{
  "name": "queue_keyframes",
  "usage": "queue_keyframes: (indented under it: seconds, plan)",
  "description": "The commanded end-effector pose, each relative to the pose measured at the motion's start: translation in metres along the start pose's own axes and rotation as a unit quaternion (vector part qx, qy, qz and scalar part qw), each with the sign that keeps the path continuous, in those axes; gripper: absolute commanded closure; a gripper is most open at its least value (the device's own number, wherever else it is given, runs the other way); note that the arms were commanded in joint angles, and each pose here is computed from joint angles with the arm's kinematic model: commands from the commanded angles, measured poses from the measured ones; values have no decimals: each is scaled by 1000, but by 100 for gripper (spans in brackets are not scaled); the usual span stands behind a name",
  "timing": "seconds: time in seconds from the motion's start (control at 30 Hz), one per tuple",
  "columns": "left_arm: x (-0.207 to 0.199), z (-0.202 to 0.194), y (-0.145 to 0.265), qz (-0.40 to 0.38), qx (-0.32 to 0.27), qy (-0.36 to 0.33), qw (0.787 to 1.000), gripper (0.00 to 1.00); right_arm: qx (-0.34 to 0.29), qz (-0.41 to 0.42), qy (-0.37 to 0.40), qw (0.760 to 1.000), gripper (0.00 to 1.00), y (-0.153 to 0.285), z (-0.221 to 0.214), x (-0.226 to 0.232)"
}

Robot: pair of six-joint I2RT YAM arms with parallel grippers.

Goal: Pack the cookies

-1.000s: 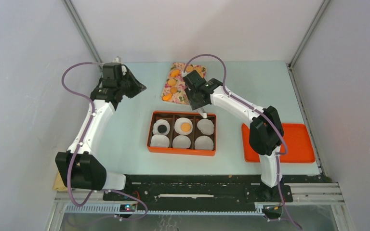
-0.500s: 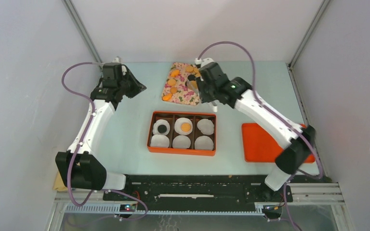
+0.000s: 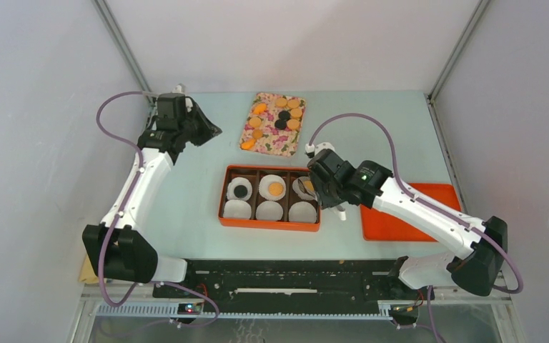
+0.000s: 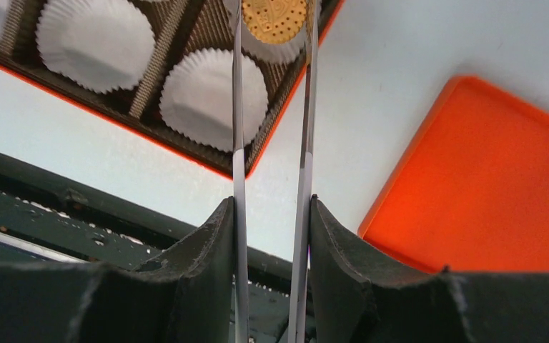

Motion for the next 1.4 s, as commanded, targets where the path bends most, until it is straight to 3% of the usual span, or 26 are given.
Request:
queue_keyframes:
  seconds: [0.0,0.33,0.47,0.57,1.07,1.2,1.37]
  plan:
    - [-14,-3,9,-26,-5,-7,1000,100,-18,-8,-43,999,82,5,2,1]
    - [-13,-3,12,-22,-11,-14,1000,100,1,-9,-31,999,80,-22,-2,10]
    - [-13,-3,12,-21,-9,-18,1000,100,1,-7,-33,999,52,-24,-2,11]
    - [-14,-3,12,-23,-6,-19,1000,99,-6,-6,-37,999,46,-19,0,9]
    - [-24,-5,15,-41,-2,-17,999,99,-125,12,-61,990,53,56,53,-8]
    - [-23,-5,11,-40,-1,-17,999,99,-147,-1,-66,987,53,40,77,-20]
    - [-21,-6,5,-36,3,-15,999,99,-148,-19,-64,987,54,-12,116,-38]
Point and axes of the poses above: each gripper's point midway between its finger pads, its own y axis back along the fingers, its own x axis along the line the jaws close on, z = x × y, the point moved 1 cm from there along y, back along the fingers, and after that the axes turned 14 degrees about y, right-handed, at the moved point
